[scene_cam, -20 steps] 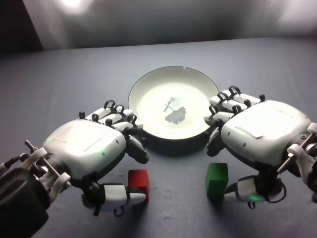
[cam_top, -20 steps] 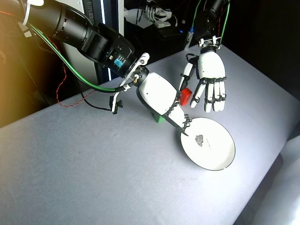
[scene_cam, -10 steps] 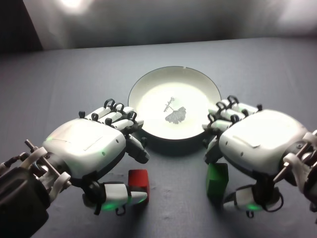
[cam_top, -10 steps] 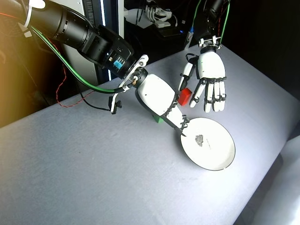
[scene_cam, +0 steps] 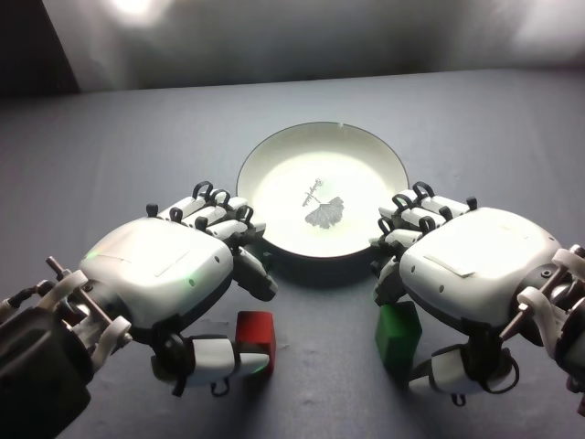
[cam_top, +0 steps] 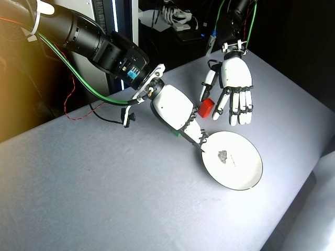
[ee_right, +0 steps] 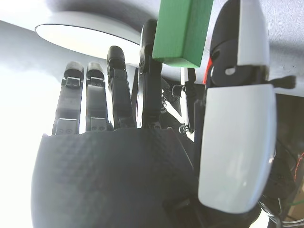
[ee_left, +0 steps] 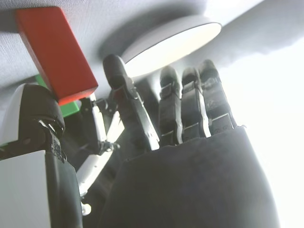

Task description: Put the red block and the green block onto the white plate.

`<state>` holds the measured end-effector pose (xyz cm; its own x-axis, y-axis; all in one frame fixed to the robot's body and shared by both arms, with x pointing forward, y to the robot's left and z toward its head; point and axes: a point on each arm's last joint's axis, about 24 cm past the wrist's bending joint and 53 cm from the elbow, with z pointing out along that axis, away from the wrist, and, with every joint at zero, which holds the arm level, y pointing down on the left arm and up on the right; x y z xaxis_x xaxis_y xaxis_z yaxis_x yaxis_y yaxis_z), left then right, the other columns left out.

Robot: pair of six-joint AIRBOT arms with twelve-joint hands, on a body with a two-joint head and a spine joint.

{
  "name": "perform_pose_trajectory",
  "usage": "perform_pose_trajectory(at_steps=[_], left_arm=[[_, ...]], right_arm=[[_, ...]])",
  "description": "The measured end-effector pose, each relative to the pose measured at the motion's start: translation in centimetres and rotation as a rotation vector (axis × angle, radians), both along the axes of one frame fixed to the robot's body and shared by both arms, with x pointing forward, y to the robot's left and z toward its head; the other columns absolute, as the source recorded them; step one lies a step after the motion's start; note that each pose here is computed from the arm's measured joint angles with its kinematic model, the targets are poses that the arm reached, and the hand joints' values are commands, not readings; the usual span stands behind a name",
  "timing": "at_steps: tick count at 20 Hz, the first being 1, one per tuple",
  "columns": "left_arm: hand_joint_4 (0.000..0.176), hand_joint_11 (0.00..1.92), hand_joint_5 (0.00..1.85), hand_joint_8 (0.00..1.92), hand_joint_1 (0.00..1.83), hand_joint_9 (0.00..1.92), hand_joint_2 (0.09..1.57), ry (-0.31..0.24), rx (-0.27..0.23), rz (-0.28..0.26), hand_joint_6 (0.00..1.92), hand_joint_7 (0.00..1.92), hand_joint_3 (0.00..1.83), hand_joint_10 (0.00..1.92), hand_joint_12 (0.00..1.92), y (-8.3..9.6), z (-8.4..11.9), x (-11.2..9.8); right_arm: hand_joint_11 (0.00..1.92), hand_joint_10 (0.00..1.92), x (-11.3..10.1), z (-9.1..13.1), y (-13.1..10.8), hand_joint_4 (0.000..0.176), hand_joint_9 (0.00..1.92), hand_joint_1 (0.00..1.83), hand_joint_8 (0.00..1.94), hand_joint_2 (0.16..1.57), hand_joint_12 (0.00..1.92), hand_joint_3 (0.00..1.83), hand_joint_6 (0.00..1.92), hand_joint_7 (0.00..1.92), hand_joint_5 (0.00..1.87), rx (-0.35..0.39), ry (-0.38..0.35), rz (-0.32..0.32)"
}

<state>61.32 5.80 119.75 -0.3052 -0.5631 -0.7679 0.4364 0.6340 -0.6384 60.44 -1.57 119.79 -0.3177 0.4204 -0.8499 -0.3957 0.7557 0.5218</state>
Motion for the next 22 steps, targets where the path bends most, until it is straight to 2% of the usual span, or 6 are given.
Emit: perform_pose_trajectory(at_steps=[10, 12, 17, 18, 19, 22], left_arm=[[0.132, 0.0, 0.97, 0.0, 0.75, 0.07, 1.08, -0.002, -0.001, 0.0, 0.01, 0.31, 0.0, 0.0, 0.15, -0.02, 0.07, 0.01], [0.174, 0.0, 0.91, 0.0, 0.96, 0.09, 1.14, -0.001, -0.001, 0.0, 1.04, 0.31, 0.01, 0.0, 0.19, -0.02, 0.07, 0.01], [0.176, 0.0, 1.03, 0.0, 1.03, 0.11, 1.09, -0.002, -0.001, 0.0, 0.89, 0.39, 0.0, 0.01, 0.11, -0.02, 0.11, 0.03], [0.176, 0.0, 1.04, 0.0, 1.03, 0.1, 1.09, -0.003, -0.001, 0.001, 0.88, 0.4, 0.0, 0.01, 0.12, -0.01, 0.12, 0.03], [0.176, 0.0, 1.04, 0.01, 1.03, 0.13, 1.09, -0.003, -0.001, 0.001, 0.88, 0.41, 0.0, 0.02, 0.12, -0.01, 0.12, 0.03], [0.176, 0.0, 1.07, 0.0, 1.04, 0.2, 1.07, -0.004, -0.003, 0.002, 0.84, 0.41, 0.0, 0.01, 0.26, -0.02, 0.26, 0.08]], right_arm=[[0.0, 0.01, 0.0, 0.0, -0.01, 0.015, 0.06, 1.04, 0.01, 0.85, 0.0, 0.01, 0.03, 0.35, 0.86, 0.004, 0.002, -0.001], [0.0, 0.01, 0.0, 0.01, 0.0, 0.004, 0.08, 1.06, 0.01, 0.85, 0.0, 0.0, 0.03, 0.36, 0.88, 0.005, 0.003, 0.0], [0.0, 0.0, 0.0, 0.01, 0.01, 0.0, 0.1, 1.05, 0.0, 0.89, 0.0, 0.01, 0.03, 0.4, 0.98, 0.01, 0.005, -0.001], [0.0, 0.0, -0.02, 0.0, 0.05, 0.015, 0.1, 1.05, 0.0, 0.9, 0.0, 0.01, 0.04, 0.38, 1.01, 0.011, 0.006, 0.0], [0.0, 0.0, -0.03, 0.0, 0.08, 0.144, 0.11, 1.08, 0.0, 0.98, 0.0, 0.01, 0.45, 0.42, 1.18, 0.011, 0.006, 0.0], [0.02, 0.0, -0.04, 0.02, 0.1, 0.114, 0.12, 1.11, 0.0, 1.01, 0.03, 0.0, 0.56, 0.4, 1.23, 0.011, 0.005, 0.001]])
